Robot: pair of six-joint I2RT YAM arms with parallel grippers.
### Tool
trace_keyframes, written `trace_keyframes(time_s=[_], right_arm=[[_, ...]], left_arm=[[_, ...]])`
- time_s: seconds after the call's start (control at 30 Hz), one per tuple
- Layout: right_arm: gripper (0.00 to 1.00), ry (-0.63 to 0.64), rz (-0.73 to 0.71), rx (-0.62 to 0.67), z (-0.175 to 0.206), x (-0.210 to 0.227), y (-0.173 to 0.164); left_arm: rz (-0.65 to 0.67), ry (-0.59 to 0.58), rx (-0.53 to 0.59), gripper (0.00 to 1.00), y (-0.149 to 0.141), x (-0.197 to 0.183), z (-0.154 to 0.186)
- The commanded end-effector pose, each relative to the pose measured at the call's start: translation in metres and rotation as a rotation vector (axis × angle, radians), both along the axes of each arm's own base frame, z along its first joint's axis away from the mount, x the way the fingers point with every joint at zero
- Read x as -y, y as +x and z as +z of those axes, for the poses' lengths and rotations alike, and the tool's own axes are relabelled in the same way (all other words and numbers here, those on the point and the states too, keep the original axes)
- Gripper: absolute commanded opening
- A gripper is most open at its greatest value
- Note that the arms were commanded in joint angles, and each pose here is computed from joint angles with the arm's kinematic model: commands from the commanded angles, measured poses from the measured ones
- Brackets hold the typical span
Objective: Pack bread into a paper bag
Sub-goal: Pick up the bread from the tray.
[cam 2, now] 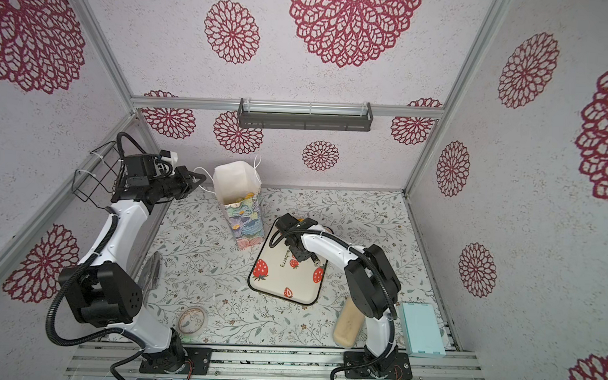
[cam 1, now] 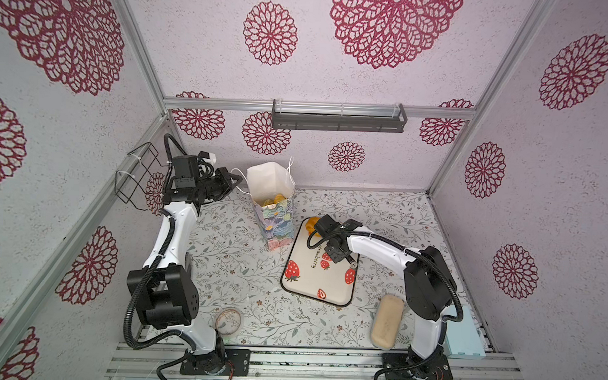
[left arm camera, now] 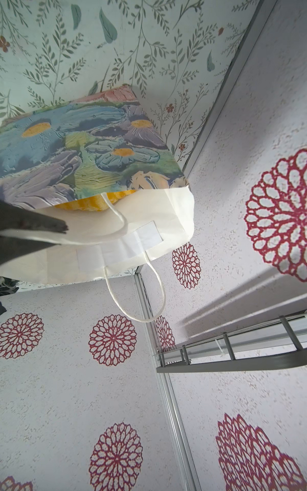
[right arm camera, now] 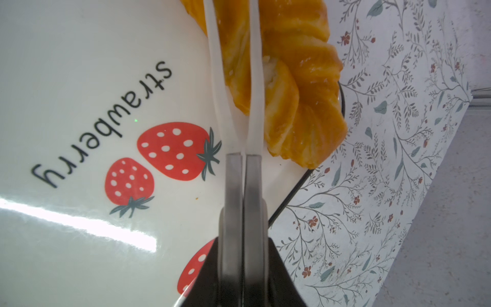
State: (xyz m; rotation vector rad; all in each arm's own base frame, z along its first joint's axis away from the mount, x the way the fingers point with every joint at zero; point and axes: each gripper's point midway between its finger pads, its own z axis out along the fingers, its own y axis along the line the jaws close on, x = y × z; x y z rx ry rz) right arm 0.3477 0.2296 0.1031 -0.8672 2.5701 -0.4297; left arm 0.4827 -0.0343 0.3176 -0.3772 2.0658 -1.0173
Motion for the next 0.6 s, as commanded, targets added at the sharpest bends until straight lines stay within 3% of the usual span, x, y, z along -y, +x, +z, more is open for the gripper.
trace_keyframes(time_s=[0.0, 0.57], right_arm=[[0.19, 0.081, -0.008, 0.081, 0.040, -0.004, -0.003], [0.18, 0.340, -0.035, 0.142, 0.103, -0.004, -0.030]], left_arm=[[0.001, -0.001, 0.030, 0.00, 0.002, -0.003, 0.007], [-0.001, -0.006, 0.031, 0.00, 0.003, -0.003, 0.007]])
